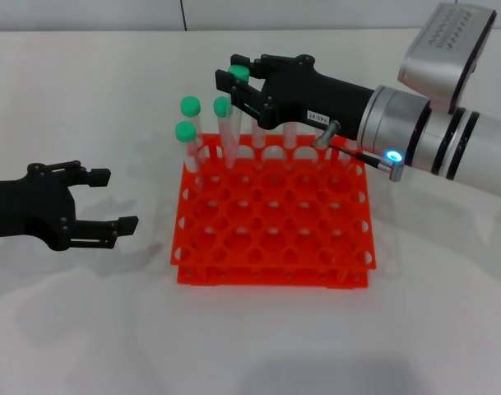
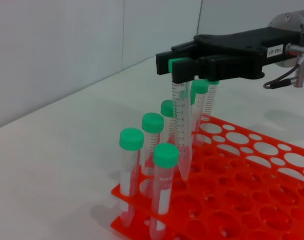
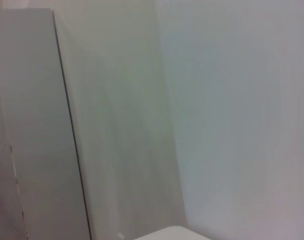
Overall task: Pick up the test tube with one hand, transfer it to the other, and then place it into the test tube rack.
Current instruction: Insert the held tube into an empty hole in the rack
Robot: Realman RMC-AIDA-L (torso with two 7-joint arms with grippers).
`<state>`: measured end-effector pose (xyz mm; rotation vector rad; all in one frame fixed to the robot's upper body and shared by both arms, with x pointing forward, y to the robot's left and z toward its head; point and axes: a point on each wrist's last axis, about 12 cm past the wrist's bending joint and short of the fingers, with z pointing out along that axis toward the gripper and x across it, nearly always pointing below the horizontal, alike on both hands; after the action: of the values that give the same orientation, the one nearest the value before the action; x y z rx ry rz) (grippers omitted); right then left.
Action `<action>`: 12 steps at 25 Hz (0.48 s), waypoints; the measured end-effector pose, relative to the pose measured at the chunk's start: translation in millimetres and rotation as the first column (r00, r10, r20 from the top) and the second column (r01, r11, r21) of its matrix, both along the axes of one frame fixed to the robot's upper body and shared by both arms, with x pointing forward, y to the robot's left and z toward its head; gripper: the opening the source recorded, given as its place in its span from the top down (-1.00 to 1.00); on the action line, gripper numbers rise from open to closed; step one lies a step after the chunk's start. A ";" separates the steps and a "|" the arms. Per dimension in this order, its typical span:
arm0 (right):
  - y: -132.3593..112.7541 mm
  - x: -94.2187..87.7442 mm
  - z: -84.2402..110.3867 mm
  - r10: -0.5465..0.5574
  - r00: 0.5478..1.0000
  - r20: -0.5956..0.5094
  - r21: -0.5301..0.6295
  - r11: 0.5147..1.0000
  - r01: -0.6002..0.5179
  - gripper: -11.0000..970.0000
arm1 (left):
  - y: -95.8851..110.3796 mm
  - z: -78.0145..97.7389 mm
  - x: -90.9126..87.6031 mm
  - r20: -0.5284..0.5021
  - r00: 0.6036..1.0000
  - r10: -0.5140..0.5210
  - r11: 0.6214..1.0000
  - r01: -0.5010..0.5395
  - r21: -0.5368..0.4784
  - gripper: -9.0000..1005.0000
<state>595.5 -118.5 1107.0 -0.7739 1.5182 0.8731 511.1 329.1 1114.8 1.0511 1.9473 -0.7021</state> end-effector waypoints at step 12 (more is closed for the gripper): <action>3.6 -3.1 -1.8 0.001 0.999 0.051 -0.014 1.000 0.000 0.43 | -0.2 0.7 0.9 0.003 1.000 0.000 1.000 0.000 -0.001 -0.78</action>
<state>592.5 -114.8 1105.3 -0.8013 1.4810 0.8380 512.0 328.8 1115.5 1.0513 1.9446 -0.7008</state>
